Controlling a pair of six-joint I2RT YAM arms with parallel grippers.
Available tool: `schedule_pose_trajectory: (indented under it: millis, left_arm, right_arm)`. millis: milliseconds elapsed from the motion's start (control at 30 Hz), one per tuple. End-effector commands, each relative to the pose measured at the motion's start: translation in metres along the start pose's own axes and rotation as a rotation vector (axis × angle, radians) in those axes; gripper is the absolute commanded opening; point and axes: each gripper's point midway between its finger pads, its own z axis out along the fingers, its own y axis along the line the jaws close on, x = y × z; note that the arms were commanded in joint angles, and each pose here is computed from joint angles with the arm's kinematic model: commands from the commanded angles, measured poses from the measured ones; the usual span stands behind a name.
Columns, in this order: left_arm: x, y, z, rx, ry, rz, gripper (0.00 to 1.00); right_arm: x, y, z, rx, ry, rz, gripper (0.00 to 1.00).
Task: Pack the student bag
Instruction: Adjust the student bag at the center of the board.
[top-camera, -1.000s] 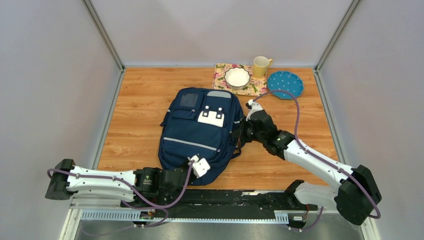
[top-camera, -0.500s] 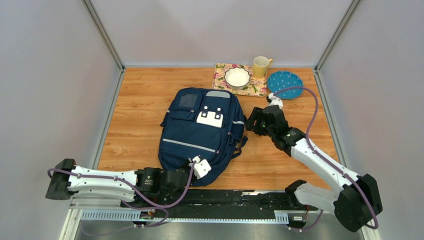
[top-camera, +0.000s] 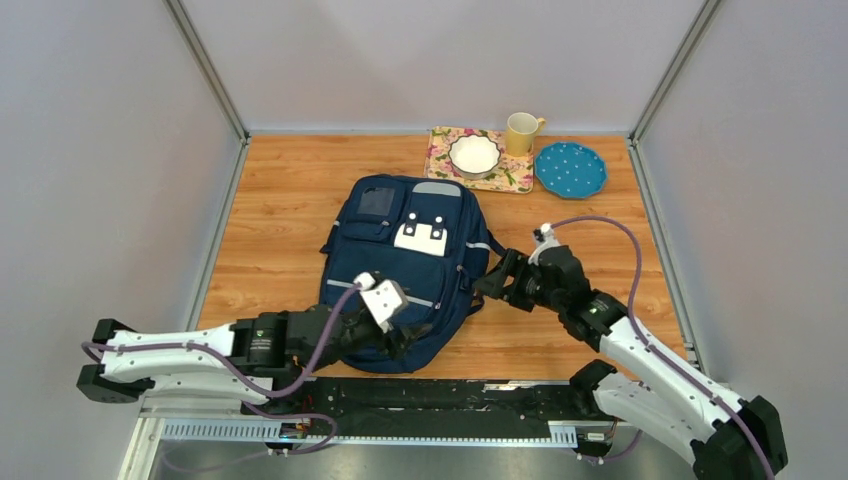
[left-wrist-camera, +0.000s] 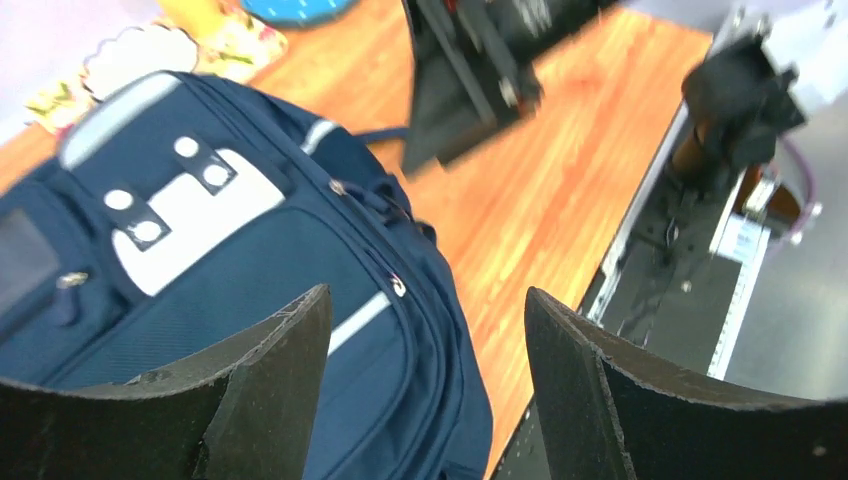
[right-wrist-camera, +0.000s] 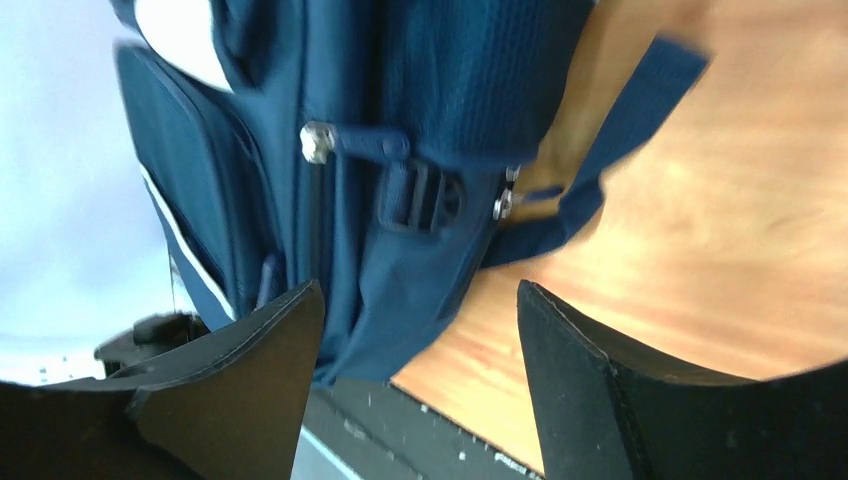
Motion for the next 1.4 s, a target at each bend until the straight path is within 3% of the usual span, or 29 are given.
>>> schedule_pose_trajectory:
  millis: [0, 267, 400, 433, 567, 667, 700, 833, 967, 1100, 1367]
  left_arm:
    - [-0.009, 0.039, -0.017, -0.169, 0.023, -0.042, 0.77]
    - [0.020, 0.136, -0.048, -0.518, 0.099, -0.280, 0.78]
    - [0.045, 0.178, -0.056, -0.601, 0.273, -0.395, 0.78]
    - [0.057, 0.198, -0.070, -0.691, 0.303, -0.422, 0.79]
    - [0.074, 0.233, -0.090, -0.760, 0.229, -0.530, 0.79]
    - [0.088, 0.221, -0.069, -0.542, 0.178, -0.726, 0.79]
    - [0.108, 0.220, -0.066, -0.549, 0.201, -0.782, 0.79]
    - [0.135, 0.231, -0.062, -0.603, 0.099, -0.837, 0.84]
    - [0.147, 0.202, -0.041, -0.415, 0.071, -0.953, 0.84]
    - [0.171, 0.183, -0.030, -0.344, 0.034, -1.056, 0.75]
    - [0.154, 0.157, -0.004, -0.185, 0.065, -0.980, 0.71]
  right_arm:
    - [0.023, 0.042, 0.006, -0.143, 0.071, 0.069, 0.74]
    - [0.030, 0.082, 0.018, -0.133, 0.066, 0.038, 0.75]
    - [0.028, 0.071, 0.033, -0.003, 0.038, 0.034, 0.76]
    - [0.026, 0.069, 0.034, 0.014, 0.032, 0.026, 0.76]
    - [0.021, 0.075, 0.035, 0.023, 0.035, 0.001, 0.77]
    - [0.017, 0.073, 0.037, 0.041, 0.013, -0.017, 0.77]
    - [0.016, 0.072, 0.038, 0.046, 0.007, -0.021, 0.78]
    - [0.014, 0.066, 0.046, 0.083, 0.016, -0.055, 0.78]
    - [0.015, 0.060, 0.056, 0.110, 0.042, -0.053, 0.79]
    - [0.010, 0.052, 0.059, 0.126, 0.036, -0.050, 0.79]
    - [0.003, 0.006, 0.058, 0.182, 0.045, -0.010, 0.77]
